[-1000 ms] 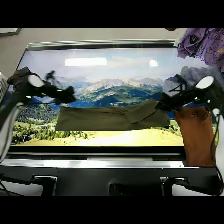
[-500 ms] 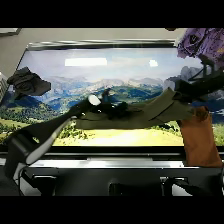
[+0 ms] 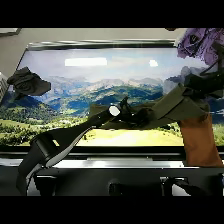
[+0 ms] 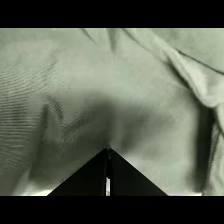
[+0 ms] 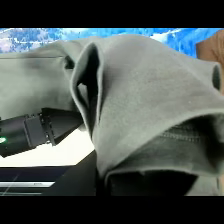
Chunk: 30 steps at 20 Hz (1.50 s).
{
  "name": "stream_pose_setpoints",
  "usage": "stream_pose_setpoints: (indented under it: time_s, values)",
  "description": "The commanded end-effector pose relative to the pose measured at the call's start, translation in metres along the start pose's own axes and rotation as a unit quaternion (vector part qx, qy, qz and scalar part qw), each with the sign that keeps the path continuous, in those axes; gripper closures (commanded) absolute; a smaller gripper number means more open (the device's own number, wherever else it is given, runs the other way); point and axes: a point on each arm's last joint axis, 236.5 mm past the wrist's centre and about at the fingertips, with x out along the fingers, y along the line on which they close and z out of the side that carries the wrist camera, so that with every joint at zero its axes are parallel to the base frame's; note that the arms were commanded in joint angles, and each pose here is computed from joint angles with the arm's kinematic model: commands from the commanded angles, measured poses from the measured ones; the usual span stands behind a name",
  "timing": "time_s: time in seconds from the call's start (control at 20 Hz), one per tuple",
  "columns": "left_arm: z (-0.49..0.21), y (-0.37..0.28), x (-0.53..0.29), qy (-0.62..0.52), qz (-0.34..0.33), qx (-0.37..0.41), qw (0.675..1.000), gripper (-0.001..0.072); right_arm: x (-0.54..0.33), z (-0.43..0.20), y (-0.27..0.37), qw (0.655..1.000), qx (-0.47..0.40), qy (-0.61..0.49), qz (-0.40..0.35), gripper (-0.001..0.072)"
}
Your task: Fold the clothes and pants, and hang the long-sleeved shirts on hangers.
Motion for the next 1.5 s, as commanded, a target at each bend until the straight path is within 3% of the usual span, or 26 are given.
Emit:
stream_pose_setpoints:
  time_s: [0.0,0.2,0.45,0.6,0.95,1.45]
  values:
    - [0.005,-0.004,-0.007,0.012,-0.005,-0.005,1.0,0.0694,-0.003,-0.001,0.001,1.0,0.003,-0.001,0.0,0.0688]
    - [0.055,0.013,-0.09,0.006,0.073,0.059,0.996,0.0694,-0.003,-0.002,0.021,0.999,0.033,0.002,0.036,0.0688]
    - [0.131,0.046,-0.283,-0.081,0.232,0.118,0.962,0.0693,0.01,-0.007,0.086,0.998,0.018,-0.008,0.055,0.0688]
    - [0.155,0.056,-0.394,-0.157,0.289,0.114,0.938,0.0692,0.032,-0.02,0.139,0.998,0.007,0.0,0.066,0.0688]
    - [0.163,0.074,-0.537,-0.265,0.297,0.049,0.916,0.0691,0.116,-0.068,0.263,0.993,0.003,0.046,0.111,0.0688]
    - [0.165,0.087,-0.563,-0.279,0.303,0.037,0.911,0.069,0.194,-0.087,0.312,0.986,0.046,0.078,0.139,0.0686]
